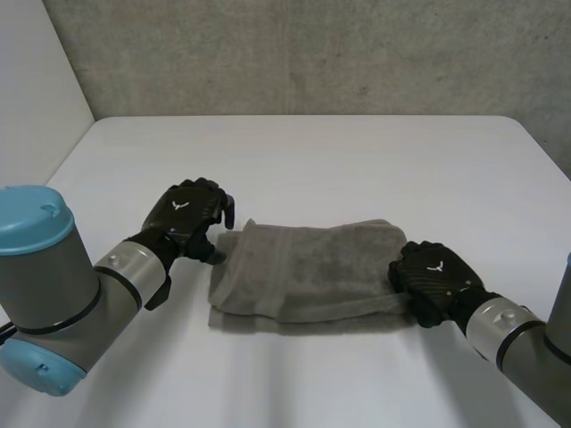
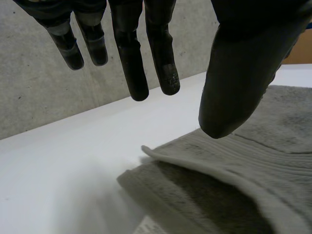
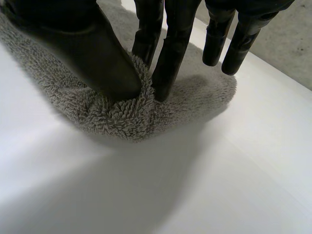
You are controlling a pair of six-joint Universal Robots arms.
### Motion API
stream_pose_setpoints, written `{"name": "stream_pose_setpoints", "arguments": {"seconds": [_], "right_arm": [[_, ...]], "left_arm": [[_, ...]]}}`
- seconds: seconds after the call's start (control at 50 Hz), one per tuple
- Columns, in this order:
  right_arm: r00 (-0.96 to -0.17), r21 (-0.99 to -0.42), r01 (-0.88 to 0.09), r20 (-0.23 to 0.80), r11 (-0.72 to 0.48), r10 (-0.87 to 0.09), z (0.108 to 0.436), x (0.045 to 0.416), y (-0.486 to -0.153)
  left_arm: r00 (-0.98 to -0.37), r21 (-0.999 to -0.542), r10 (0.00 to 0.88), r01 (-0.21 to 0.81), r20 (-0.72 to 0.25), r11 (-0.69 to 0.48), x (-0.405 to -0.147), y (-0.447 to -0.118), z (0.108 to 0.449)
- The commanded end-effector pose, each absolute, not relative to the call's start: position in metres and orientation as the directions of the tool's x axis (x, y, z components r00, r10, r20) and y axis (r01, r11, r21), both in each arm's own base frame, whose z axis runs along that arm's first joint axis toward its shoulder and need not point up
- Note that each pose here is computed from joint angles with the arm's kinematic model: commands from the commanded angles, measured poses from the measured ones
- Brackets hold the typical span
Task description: Fold the towel.
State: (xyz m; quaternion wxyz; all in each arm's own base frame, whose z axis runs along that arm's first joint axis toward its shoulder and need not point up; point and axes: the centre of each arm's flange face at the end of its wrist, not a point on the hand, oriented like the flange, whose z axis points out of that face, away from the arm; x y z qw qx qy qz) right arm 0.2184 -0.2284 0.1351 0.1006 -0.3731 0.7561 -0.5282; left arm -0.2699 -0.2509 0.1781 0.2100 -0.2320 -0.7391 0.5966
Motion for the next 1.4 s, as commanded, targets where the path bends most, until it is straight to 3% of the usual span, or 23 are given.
{"name": "stream_pose_setpoints", "arguments": {"seconds": [0.02, 0.24, 0.4, 0.44, 0.52, 0.56, 0.62, 0.66, 0.68, 0.72, 0.86, 1.0, 1.16, 1.26, 1.4], "right_arm": [[-0.655, -0.816, -0.559, 0.328, 0.145, -0.68, 0.139, 0.203, -0.225], [-0.687, -0.806, -0.571, 0.364, 0.158, -0.628, 0.147, 0.181, -0.241], [-0.67, -0.812, -0.583, 0.478, 0.004, -0.568, 0.195, 0.182, -0.26], [-0.625, -0.817, -0.565, 0.517, -0.118, -0.585, 0.22, 0.206, -0.249], [-0.56, -0.812, -0.541, 0.542, -0.218, -0.627, 0.23, 0.237, -0.23], [-0.473, -0.804, -0.53, 0.545, -0.27, -0.693, 0.222, 0.271, -0.205], [-0.423, -0.801, -0.527, 0.538, -0.285, -0.729, 0.214, 0.286, -0.19], [-0.331, -0.795, -0.526, 0.518, -0.302, -0.789, 0.195, 0.308, -0.161], [-0.33, -0.795, -0.526, 0.518, -0.302, -0.789, 0.195, 0.308, -0.161], [-0.256, -0.798, -0.506, 0.501, -0.327, -0.827, 0.179, 0.325, -0.136], [-0.153, -0.796, -0.471, 0.498, -0.38, -0.853, 0.153, 0.343, -0.099], [-0.163, -0.799, -0.472, 0.495, -0.373, -0.853, 0.145, 0.344, -0.103], [-0.25, -0.84, -0.444, 0.451, -0.312, -0.857, 0.153, 0.343, -0.118], [-0.333, -0.863, -0.422, 0.433, -0.278, -0.838, 0.171, 0.336, -0.134], [-0.551, -0.938, -0.316, 0.306, -0.145, -0.776, 0.214, 0.308, -0.179]], "left_arm": [[-0.814, -0.981, 0.581, 0.086, 0.031, 0.173, -0.264, -0.252, 0.182], [-0.829, -0.984, 0.558, 0.075, 0.029, 0.162, -0.257, -0.257, 0.188], [-0.83, -0.985, 0.557, 0.072, 0.029, 0.159, -0.256, -0.257, 0.189], [-0.83, -0.985, 0.557, 0.07, 0.03, 0.158, -0.256, -0.257, 0.189], [-0.835, -0.985, 0.55, 0.068, 0.032, 0.16, -0.254, -0.259, 0.189], [-0.835, -0.985, 0.55, 0.068, 0.032, 0.16, -0.254, -0.259, 0.189], [-0.835, -0.985, 0.549, 0.067, 0.032, 0.16, -0.254, -0.26, 0.189], [-0.836, -0.985, 0.547, 0.067, 0.032, 0.16, -0.254, -0.26, 0.19], [-0.837, -0.985, 0.546, 0.067, 0.032, 0.16, -0.253, -0.26, 0.19], [-0.838, -0.985, 0.545, 0.067, 0.032, 0.16, -0.253, -0.26, 0.19], [-0.839, -0.986, 0.544, 0.065, 0.03, 0.156, -0.253, -0.26, 0.189], [-0.838, -0.987, 0.545, 0.062, 0.028, 0.146, -0.253, -0.261, 0.188], [-0.838, -0.989, 0.545, 0.057, 0.027, 0.136, -0.254, -0.262, 0.189], [-0.837, -0.991, 0.547, 0.052, 0.025, 0.126, -0.255, -0.262, 0.192], [-0.849, -0.993, 0.526, 0.024, 0.042, 0.119, -0.256, -0.263, 0.198]]}}
